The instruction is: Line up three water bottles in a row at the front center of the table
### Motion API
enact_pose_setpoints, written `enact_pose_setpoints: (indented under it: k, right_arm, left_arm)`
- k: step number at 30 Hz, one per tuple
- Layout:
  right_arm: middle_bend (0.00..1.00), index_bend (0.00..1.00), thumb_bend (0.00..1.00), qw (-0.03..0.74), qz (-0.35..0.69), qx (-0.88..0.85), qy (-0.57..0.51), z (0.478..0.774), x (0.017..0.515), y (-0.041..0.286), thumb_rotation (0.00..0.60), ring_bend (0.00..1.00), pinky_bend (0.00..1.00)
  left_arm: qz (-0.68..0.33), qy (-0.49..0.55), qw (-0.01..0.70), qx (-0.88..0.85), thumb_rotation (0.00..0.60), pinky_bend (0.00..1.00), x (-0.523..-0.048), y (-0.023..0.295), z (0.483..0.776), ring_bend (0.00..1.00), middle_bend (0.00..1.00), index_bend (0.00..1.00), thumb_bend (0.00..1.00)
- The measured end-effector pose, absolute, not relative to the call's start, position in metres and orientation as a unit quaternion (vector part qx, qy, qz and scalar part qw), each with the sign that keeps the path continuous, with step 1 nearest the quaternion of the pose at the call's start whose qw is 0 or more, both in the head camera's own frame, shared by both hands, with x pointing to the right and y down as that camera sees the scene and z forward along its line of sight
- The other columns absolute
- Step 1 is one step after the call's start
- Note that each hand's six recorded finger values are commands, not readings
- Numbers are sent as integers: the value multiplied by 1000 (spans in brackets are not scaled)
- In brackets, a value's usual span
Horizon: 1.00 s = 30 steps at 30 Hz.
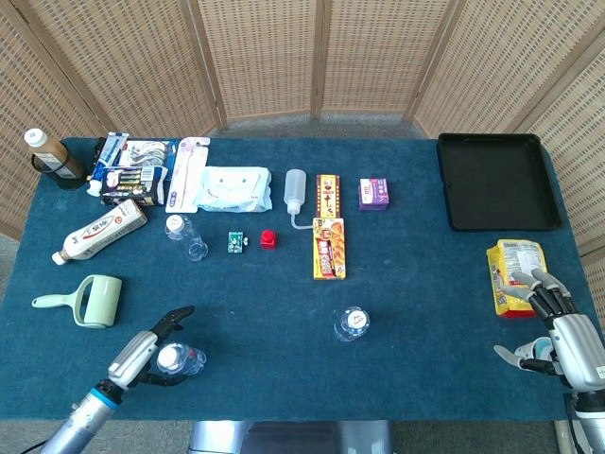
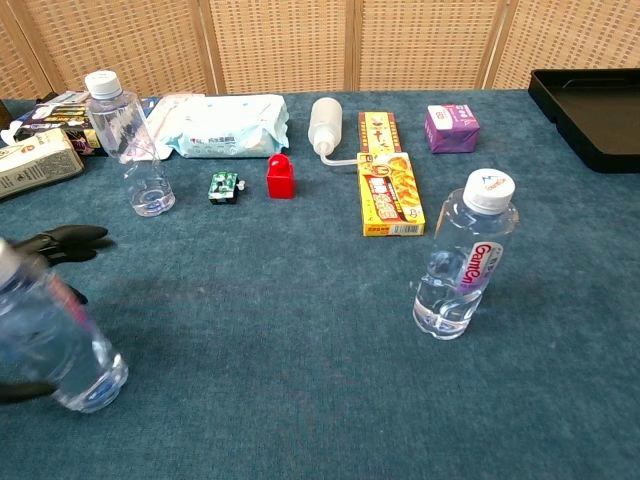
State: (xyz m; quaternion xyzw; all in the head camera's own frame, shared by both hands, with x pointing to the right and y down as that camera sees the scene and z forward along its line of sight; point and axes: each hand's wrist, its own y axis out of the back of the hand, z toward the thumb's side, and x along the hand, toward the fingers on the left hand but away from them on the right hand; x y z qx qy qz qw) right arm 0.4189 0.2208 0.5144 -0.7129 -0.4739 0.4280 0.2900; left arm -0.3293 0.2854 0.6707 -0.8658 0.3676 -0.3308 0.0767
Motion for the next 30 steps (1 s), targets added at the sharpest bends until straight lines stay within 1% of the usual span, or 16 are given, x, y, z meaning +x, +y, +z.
enact_pose_setpoints:
  k: [2,4,5,13,18,26,30]
  right_arm:
    - [141,230,0,289,427,-714,-474,515,419,221,600,54,1]
    - [141,230,0,288,427,-715,-473,515,419,221,600,54,1]
    - [141,230,0,287,428,-715,-472,516,419,221,600,54,1]
    - [141,230,0,288,428,-715,-472,516,419,221,600,54,1]
    - [141,230,0,286,431,-717,-467,519,417,221,600,54,0]
    - [141,231,0,286,434,-716,-466,519,416,221,600,54,0]
    - [141,232,0,286,435,-716,-465,520,417,220,600,54,0]
  left_arm:
    - [-327,378,71,-863,600,385,-324,284,675,294,399,336,321]
    - [-322,389,66,-861,600,415,-320,282,677,342,456,409,337]
    - [-318,397,66,-858,600,422,-319,281,678,354,469,424,341]
    - [-291,430,67,-852,600,424,-313,270,674,362,477,435,337]
    - [-267,432,62,-859,600,424,-301,255,664,362,477,435,331]
    - [-255,388,85,-882,600,421,-262,219,654,362,477,435,313]
    - [-256,360,97,-892,600,417,-240,209,653,362,477,434,303]
